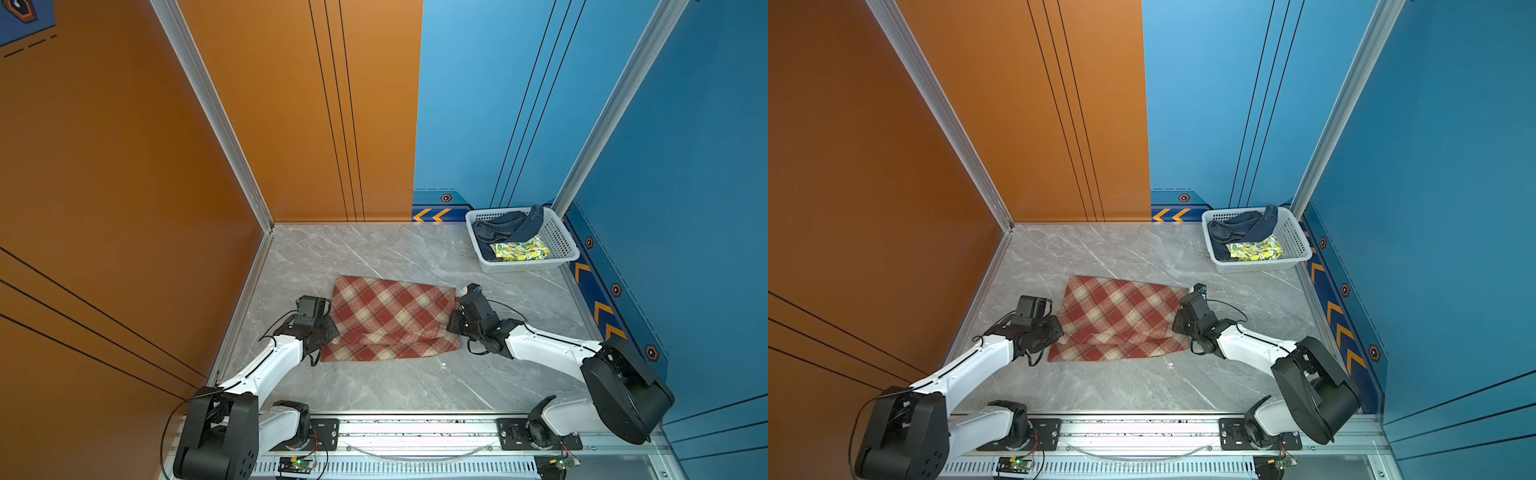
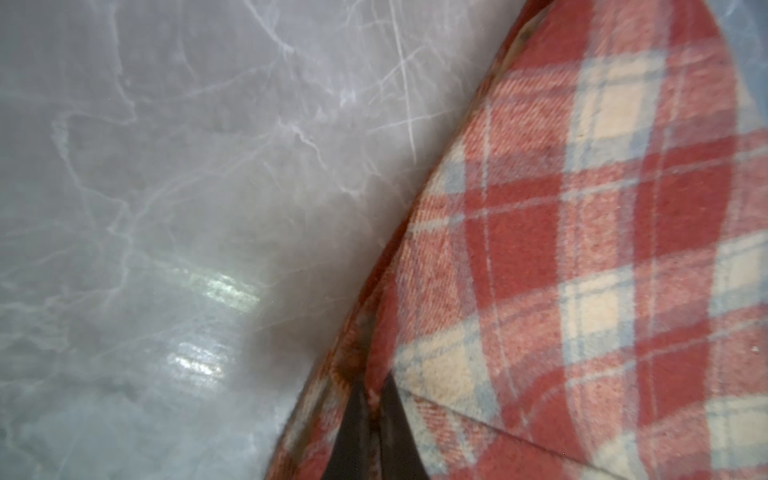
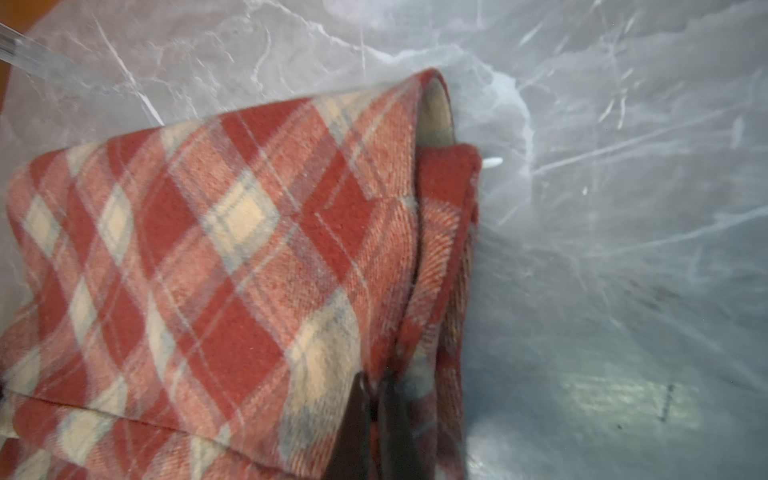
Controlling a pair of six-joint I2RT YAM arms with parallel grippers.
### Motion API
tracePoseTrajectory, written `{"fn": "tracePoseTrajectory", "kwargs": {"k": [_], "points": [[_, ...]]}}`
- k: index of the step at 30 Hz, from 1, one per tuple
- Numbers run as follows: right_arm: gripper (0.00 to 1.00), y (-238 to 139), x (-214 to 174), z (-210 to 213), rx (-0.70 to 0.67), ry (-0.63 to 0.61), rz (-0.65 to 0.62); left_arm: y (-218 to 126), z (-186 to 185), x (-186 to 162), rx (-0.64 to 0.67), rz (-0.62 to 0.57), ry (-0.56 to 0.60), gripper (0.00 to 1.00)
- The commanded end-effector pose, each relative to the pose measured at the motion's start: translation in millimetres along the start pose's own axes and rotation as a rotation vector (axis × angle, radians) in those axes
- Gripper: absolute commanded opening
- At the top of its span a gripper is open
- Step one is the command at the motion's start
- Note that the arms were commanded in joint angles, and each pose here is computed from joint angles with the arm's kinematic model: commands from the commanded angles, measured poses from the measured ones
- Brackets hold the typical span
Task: Fold and stack the skirts
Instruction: 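Lay the far edge onto the near edge and open both grippers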
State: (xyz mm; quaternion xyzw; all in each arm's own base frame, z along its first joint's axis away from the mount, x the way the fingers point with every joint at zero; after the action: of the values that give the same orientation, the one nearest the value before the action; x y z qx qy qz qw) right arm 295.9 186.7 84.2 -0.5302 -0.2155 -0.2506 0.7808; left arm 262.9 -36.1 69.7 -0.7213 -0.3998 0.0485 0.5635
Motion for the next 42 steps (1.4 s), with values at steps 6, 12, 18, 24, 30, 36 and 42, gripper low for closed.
{"fn": "tracePoseTrajectory", "kwargs": {"k": [6, 12, 18, 24, 30, 36, 42], "points": [[0.0, -31.1, 26.2, 18.0, 0.046, -0.032, -0.082, -35.7, -15.4, 13.2, -0.062, -0.055, 0.023, 0.0], [0.0, -43.8, 16.1, 8.6, 0.024, -0.027, -0.103, -40.3, -4.2, -3.3, -0.069, -0.044, 0.021, 0.0], [0.0, -35.9, -16.5, -11.7, -0.004, -0.006, -0.087, -27.3, 19.8, -27.6, -0.021, -0.005, 0.004, 0.0], [0.03, -23.1, -47.8, -31.5, -0.059, -0.025, -0.063, -11.7, 41.5, -40.4, 0.035, 0.018, -0.023, 0.0], [0.0, -22.9, -39.0, -26.7, -0.061, -0.035, -0.078, -14.1, 31.3, -30.3, 0.015, 0.007, -0.032, 0.0], [0.0, -34.7, -1.6, -9.9, -0.038, -0.05, -0.12, -34.4, 4.9, -4.0, -0.042, -0.043, -0.014, 0.0], [0.0, -63.8, 29.6, 6.1, -0.024, -0.066, -0.155, -72.3, -15.6, 17.3, -0.097, -0.099, 0.021, 0.0]]}}
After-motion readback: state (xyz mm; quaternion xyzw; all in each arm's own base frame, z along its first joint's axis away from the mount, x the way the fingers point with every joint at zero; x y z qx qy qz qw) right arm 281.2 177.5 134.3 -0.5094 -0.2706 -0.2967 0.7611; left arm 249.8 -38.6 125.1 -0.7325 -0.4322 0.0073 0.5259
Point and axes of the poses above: each gripper's point midway between its finger pads, its own y axis out along the fingers, its own z axis along the line the jaws close on, x = y × z, the point moved 2 cm from there along -y, back along the fingers, and after that the axes turned 7 degrees about -y, right-handed, at the moved point
